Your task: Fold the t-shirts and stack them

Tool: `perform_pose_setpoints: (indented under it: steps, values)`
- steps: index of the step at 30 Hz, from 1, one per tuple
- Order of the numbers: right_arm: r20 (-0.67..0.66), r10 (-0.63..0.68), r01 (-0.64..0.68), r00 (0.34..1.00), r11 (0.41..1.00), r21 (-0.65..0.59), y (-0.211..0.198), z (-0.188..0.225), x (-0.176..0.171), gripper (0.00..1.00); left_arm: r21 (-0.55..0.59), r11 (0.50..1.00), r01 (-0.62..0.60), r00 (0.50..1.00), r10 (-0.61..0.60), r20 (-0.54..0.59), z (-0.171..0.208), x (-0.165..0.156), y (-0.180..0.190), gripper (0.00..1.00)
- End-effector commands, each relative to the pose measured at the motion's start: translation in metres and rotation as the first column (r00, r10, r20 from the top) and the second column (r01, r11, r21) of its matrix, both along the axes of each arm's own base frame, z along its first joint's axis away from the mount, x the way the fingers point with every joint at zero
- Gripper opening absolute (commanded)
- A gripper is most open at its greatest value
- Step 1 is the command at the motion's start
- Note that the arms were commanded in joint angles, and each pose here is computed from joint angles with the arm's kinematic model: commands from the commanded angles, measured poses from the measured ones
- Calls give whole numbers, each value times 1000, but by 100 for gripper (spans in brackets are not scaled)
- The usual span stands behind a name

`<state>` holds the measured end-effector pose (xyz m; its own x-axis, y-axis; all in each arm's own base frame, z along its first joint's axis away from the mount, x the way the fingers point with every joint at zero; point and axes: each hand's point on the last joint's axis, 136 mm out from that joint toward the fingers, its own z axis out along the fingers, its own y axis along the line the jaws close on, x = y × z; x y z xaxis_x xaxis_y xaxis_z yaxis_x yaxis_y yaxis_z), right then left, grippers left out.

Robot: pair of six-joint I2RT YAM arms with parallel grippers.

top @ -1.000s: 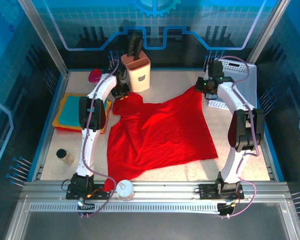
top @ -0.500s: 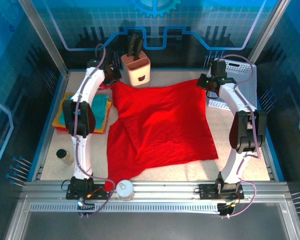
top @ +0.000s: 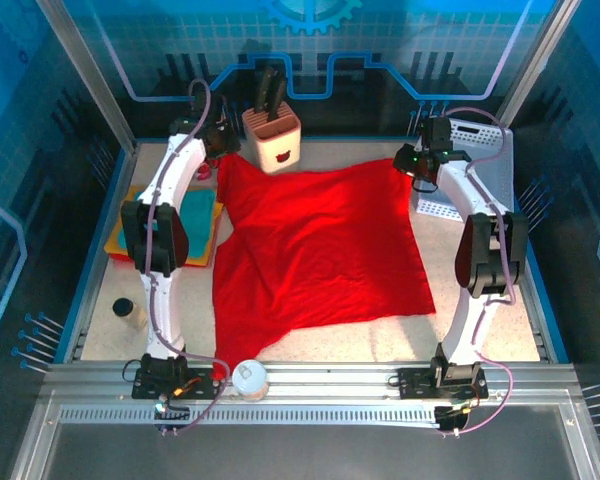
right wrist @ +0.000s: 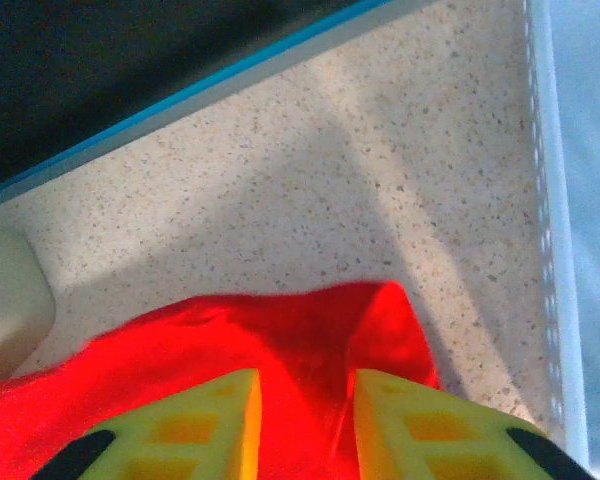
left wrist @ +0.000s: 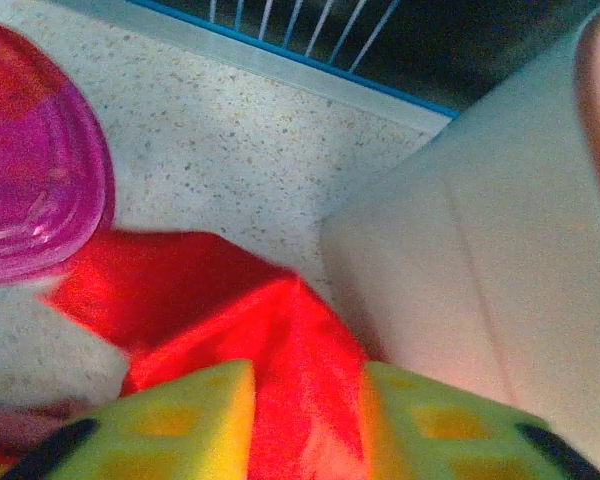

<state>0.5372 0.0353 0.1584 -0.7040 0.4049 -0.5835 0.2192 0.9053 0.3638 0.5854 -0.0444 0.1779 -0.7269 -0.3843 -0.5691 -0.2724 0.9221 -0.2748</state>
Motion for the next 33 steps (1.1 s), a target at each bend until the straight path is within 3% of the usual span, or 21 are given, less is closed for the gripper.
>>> perform_pose_setpoints:
  steps: [1,4,7,11,17,21,26,28,33]
  values:
    - [-57,-18,17,998,1000,-16,-10,-1,-8,55,37,998,49,998,-50,24,12,7,-4,69]
    - [-64,-8,6,998,1000,-31,-9,7,-18,85,38,998,57,998,-57,-5,23,-12,-4,79]
    - [-81,21,-26,996,998,-57,-2,16,-35,99,27,998,53,997,-51,-63,29,-47,-4,80]
    - [-80,64,-71,995,994,-88,12,22,-70,100,-13,999,46,990,-48,-133,23,-109,-9,75]
    - [-122,152,-152,981,988,10,38,8,-142,100,-45,999,29,965,-40,-257,-17,-212,-11,63]
    - [-196,187,-189,963,982,9,40,-13,-179,100,-59,998,6,953,-23,-303,-46,-257,-11,57]
    - [-216,240,-236,947,971,44,48,-37,-196,100,9,1000,24,934,-19,-357,-80,-282,-14,56]
    - [-190,297,-287,936,955,79,62,-39,-194,100,27,999,29,926,-17,-377,-90,-280,-14,56]
    - [-261,353,-361,898,932,19,83,-45,-182,100,110,994,22,901,28,-433,-113,-273,-6,52]
